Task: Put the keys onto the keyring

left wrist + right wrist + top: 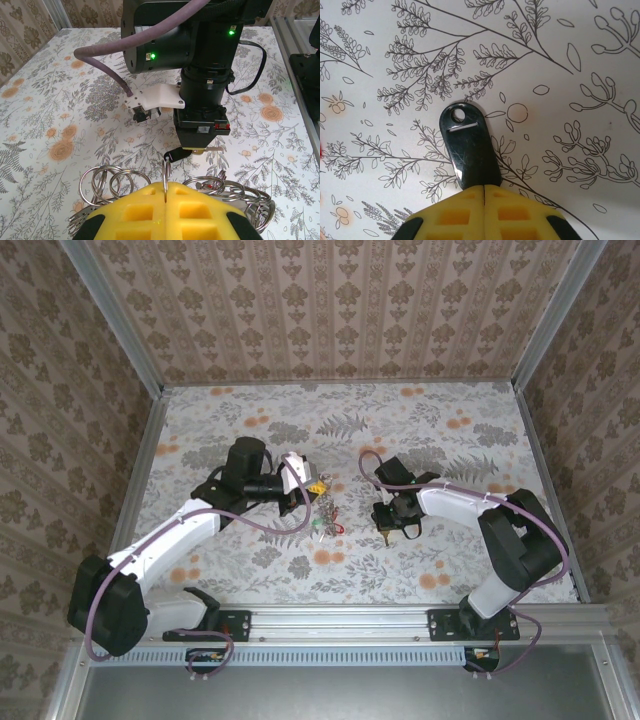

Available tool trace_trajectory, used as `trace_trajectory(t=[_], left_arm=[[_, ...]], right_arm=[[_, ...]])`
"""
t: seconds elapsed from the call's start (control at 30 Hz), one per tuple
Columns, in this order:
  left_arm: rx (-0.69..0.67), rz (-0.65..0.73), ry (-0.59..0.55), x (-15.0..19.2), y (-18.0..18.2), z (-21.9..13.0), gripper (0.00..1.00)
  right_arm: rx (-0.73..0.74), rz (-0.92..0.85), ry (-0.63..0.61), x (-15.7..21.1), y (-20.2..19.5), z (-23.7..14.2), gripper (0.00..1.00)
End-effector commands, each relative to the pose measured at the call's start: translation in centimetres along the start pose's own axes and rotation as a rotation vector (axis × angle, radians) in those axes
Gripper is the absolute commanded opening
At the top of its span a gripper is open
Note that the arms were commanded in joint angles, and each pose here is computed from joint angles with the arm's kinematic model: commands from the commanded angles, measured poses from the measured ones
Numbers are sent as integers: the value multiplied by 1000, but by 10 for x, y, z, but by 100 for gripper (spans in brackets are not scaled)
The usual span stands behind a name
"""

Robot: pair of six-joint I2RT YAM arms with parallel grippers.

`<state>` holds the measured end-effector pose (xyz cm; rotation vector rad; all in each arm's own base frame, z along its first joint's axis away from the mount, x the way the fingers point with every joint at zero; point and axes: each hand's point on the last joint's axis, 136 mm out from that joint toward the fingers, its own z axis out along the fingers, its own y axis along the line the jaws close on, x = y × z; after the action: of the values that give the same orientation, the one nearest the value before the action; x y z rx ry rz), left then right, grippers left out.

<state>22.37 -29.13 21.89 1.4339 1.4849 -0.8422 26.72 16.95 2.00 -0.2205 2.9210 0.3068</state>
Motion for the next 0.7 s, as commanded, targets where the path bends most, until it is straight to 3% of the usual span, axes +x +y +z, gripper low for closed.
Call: trace_trajectory(t=[0.0, 0.2, 0.4, 0.67], left_arm=[[21, 51, -37, -13, -2, 1, 0], [9, 50, -48, -11, -1, 1, 0], [40, 47, -79, -15, -2, 4, 0], [88, 69, -91, -17, -11, 12, 0]], right_arm=[[30, 14, -5, 1, -7, -7, 2], [-7, -27, -182, -21, 1, -39, 0], [-54, -93, -424, -43, 10, -99, 0], [-197, -375, -802, -53, 43, -181, 0]])
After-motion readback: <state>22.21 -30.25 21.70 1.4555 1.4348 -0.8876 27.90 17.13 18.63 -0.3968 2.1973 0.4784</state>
